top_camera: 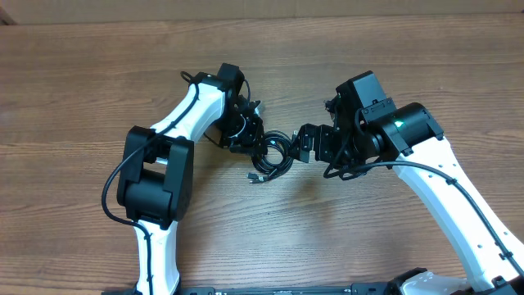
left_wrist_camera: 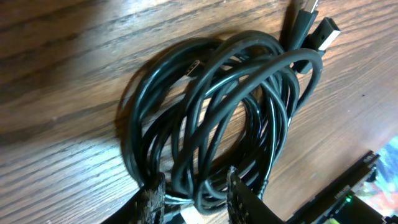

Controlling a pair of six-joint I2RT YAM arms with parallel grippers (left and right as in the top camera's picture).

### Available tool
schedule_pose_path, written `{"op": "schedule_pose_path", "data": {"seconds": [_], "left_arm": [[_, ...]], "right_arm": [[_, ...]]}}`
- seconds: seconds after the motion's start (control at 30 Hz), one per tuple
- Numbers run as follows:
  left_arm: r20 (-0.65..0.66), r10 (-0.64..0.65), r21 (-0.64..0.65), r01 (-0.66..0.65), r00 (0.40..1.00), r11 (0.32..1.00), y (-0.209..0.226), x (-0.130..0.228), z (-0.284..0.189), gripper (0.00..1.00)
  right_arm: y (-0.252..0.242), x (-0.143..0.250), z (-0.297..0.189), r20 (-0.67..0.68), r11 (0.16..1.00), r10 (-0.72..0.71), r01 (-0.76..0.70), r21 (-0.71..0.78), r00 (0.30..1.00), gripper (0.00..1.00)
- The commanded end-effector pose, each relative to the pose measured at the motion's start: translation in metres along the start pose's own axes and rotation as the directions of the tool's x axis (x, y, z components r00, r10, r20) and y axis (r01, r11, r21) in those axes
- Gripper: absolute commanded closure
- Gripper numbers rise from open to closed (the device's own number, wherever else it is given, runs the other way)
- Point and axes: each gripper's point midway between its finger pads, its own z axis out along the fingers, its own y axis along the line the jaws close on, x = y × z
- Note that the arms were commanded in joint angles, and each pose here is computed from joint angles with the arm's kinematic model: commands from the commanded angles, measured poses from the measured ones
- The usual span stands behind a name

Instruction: Untangle cables

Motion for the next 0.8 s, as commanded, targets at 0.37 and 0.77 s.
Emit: {"op": "schedule_pose_path", "data": {"seconds": [0.37, 0.77], "left_arm": [[-0.027, -0.074, -0.044, 0.072, 0.997, 0.996, -0.006, 0.003, -0.004, 0.96], [0.032, 0.06, 0.032, -0.061, 0.998, 0.998, -0.08, 0.003, -0.104, 0.96]], "right_arm": [[0.002, -0.003, -0.002, 0.013, 1.0, -0.003, 0.003, 0.0, 1.0, 0.0], [-0.022, -0.034, 0.013, 0.128, 0.982, 0.122, -0.138, 0.126, 0.984, 0.0]]}}
